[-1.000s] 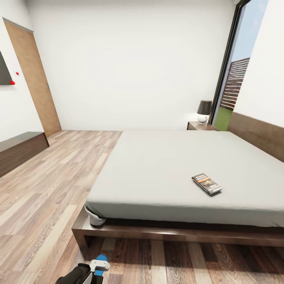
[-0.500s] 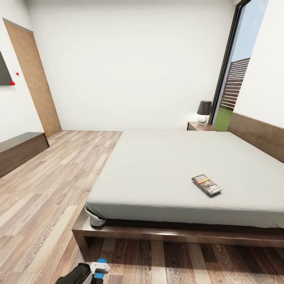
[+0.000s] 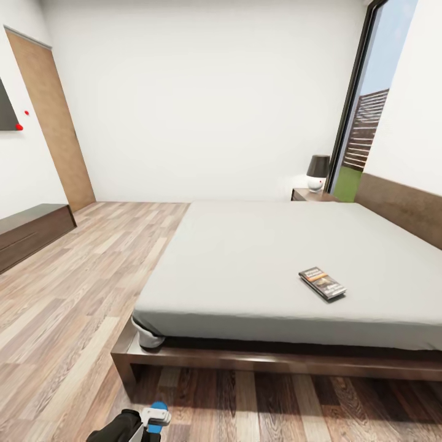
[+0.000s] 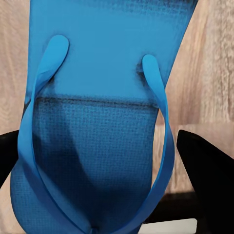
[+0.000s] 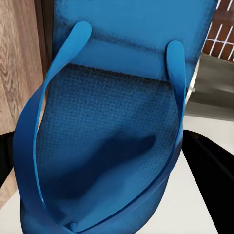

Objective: In the bedroom, move the book from the bed onto either nightstand, and place the two sandals side by side next to the bed.

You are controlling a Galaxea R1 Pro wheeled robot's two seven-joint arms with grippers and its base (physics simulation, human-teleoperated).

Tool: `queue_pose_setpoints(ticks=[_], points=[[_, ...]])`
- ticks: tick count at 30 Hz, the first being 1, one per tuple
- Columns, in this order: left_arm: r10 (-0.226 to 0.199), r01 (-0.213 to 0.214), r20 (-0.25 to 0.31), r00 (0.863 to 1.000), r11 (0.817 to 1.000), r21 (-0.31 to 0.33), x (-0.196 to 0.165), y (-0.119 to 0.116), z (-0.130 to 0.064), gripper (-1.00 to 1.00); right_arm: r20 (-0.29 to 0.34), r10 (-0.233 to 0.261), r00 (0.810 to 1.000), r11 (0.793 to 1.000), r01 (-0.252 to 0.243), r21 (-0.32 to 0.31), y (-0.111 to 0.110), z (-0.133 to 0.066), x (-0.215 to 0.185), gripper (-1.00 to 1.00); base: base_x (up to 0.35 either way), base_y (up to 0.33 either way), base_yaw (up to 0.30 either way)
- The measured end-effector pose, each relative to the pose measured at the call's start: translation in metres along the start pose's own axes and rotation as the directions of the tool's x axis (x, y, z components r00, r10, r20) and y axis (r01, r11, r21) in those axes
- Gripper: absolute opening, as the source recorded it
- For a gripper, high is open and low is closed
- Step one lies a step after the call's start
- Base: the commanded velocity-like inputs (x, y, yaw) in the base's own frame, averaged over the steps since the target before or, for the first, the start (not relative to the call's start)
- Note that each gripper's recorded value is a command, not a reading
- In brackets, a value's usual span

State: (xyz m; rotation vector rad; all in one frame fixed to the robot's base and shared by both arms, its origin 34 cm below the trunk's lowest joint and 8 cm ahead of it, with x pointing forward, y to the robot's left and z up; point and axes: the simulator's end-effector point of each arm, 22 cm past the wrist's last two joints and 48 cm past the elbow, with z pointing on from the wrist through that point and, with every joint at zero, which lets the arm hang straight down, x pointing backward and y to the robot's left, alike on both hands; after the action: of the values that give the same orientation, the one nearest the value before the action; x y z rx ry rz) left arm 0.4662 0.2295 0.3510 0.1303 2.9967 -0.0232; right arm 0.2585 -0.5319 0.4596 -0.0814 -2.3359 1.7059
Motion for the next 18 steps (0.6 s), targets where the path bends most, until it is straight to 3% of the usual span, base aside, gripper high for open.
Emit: queue_pose_setpoints(ticks=[10, 18], points=[[0.001, -0.001, 0.012, 1.000, 1.000, -0.001, 0.004, 0.000, 0.020, -1.00, 0.001, 0.000, 1.000, 1.000, 0.000, 0.001, 0.020, 0.007, 0.000, -1.00, 0.000, 0.000, 0.000], [0.006, -0.006, 0.062, 0.998, 1.000, -0.003, -0.002, 0.000, 0.036, -1.00, 0.001, 0.000, 1.000, 1.000, 0.000, 0.001, 0.037, 0.013, 0.001, -1.00, 0.000, 0.000, 0.000]])
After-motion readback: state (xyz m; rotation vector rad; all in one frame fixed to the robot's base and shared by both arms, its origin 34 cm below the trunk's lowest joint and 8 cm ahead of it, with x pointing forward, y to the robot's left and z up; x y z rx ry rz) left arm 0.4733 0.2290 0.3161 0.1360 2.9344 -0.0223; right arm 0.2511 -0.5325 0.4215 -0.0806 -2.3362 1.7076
